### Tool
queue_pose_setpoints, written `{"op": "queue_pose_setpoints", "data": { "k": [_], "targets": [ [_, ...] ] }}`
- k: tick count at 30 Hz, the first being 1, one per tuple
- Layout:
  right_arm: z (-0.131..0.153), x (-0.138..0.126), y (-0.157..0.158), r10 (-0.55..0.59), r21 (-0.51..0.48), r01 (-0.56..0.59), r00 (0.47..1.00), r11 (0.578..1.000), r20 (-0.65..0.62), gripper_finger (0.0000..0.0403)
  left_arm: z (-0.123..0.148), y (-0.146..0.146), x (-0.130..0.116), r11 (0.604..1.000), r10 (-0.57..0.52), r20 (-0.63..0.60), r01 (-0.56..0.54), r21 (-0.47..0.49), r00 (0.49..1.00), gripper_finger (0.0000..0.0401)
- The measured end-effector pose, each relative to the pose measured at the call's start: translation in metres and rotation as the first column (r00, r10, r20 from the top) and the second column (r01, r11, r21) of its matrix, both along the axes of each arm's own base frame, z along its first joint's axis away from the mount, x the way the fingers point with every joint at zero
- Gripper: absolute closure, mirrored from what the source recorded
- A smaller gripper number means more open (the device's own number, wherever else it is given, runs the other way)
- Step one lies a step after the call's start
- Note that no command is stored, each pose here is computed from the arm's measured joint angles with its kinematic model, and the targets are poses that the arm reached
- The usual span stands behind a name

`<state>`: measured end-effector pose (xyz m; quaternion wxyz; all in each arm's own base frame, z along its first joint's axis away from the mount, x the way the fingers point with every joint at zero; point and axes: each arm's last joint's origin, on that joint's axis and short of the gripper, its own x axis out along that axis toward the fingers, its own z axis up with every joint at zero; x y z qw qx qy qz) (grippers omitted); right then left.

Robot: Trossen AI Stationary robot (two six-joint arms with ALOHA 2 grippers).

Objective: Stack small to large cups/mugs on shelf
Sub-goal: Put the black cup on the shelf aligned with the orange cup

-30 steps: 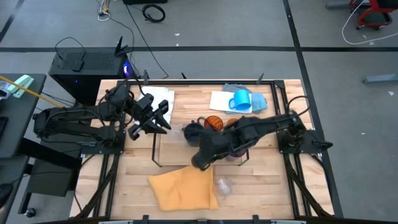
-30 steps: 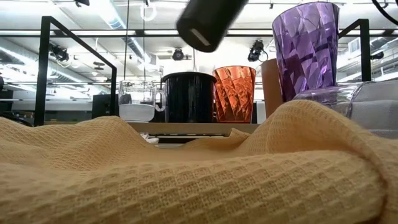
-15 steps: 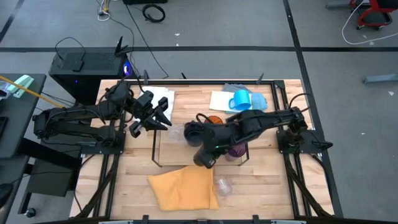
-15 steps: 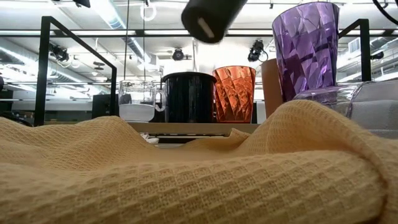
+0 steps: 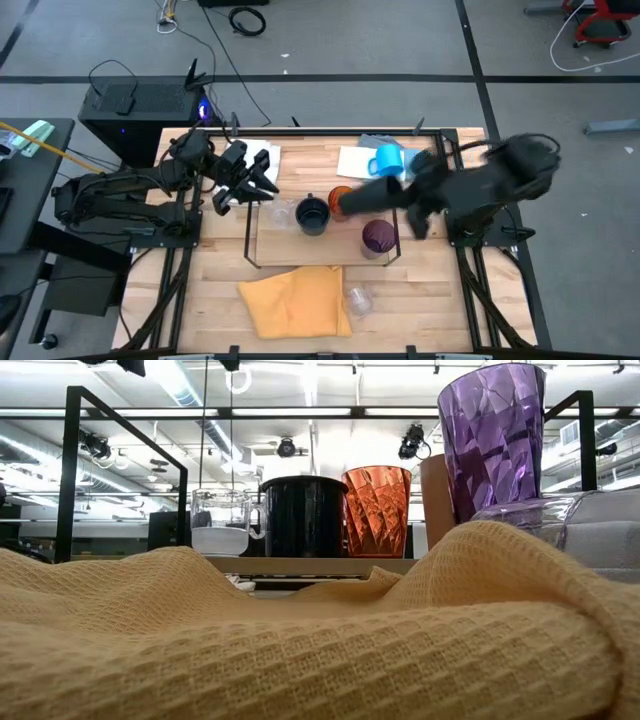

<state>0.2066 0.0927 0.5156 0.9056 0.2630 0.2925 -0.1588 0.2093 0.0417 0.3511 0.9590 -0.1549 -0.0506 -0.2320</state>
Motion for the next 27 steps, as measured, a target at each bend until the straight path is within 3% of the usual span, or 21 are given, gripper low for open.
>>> {"op": "queue_pose_setpoints", "data": {
  "k": [6, 12, 17, 22, 27],
  "targets": [
    [0.026, -0.062, -0.015, -0.031, -0.220, 0.073, 0.982, 0.973, 0.188, 0.0403, 0.000, 0.010, -0.001, 0.995, 0.092, -0.006, -0.092, -0.035, 0.996, 0.0294],
    [0.030, -0.112, -0.043, -0.003, -0.249, 0.071, 0.965, 0.966, 0.261, 0.0403, 0.001, 0.014, -0.001, 0.979, 0.195, -0.002, -0.194, -0.057, 0.981, 0.0294],
    [0.004, -0.138, -0.065, -0.016, -0.250, 0.076, 0.972, 0.965, 0.232, 0.0403, 0.001, 0.017, -0.001, 0.960, 0.272, 0.003, -0.272, -0.069, 0.962, 0.0294],
    [-0.038, -0.143, -0.068, -0.012, -0.208, 0.057, 0.978, 0.976, 0.209, 0.0403, 0.001, 0.018, 0.000, 0.943, 0.324, 0.004, -0.323, -0.081, 0.946, 0.0294],
    [-0.074, -0.150, -0.073, 0.024, -0.175, 0.034, 0.949, 0.984, 0.315, 0.0403, 0.001, 0.019, 0.000, 0.926, 0.365, 0.000, -0.363, -0.099, 0.931, 0.0296]
  ]
}}
